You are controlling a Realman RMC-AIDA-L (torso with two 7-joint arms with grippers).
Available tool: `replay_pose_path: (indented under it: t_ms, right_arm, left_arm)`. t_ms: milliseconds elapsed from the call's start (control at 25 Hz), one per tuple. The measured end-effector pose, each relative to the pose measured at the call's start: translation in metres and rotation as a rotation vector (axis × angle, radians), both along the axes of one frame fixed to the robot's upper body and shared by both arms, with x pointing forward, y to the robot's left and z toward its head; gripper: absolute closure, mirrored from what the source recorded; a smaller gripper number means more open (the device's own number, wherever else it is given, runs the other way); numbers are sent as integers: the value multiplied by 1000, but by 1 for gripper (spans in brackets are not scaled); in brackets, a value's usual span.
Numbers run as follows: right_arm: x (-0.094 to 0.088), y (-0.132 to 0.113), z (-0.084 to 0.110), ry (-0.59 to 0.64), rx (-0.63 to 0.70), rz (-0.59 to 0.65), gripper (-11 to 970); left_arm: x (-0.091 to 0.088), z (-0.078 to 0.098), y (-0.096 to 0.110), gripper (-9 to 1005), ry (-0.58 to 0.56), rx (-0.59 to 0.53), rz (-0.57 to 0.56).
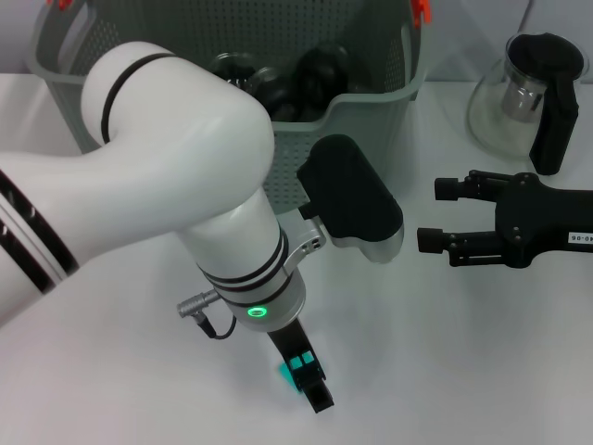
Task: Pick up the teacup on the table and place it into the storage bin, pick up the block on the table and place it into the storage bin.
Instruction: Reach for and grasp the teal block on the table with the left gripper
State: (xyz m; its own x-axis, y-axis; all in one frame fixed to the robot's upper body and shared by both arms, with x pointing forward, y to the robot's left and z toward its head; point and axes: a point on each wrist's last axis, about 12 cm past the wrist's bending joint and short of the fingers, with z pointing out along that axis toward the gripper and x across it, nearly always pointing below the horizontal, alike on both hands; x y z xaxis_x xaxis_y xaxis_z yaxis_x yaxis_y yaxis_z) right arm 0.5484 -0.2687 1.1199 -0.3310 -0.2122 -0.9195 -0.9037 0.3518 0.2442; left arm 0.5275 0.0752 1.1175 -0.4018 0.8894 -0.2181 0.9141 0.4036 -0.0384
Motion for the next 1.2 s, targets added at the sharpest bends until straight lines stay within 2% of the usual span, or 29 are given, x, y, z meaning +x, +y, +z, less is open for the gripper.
replay_pose_path:
  t_ms: [760,960,1200]
  right_arm:
    - [-1,-2,0,-1,3,-7,31]
    - [-1,-2,0,-1,4,-7,31]
    - [0,-2,1,-2,4,-6,31]
  left_arm:
    - [0,-6,-1,172,-54,45,-29]
    - [1,-6,0,358,-64,55,-31]
    - [2,-5,0,358,-71,60,-35]
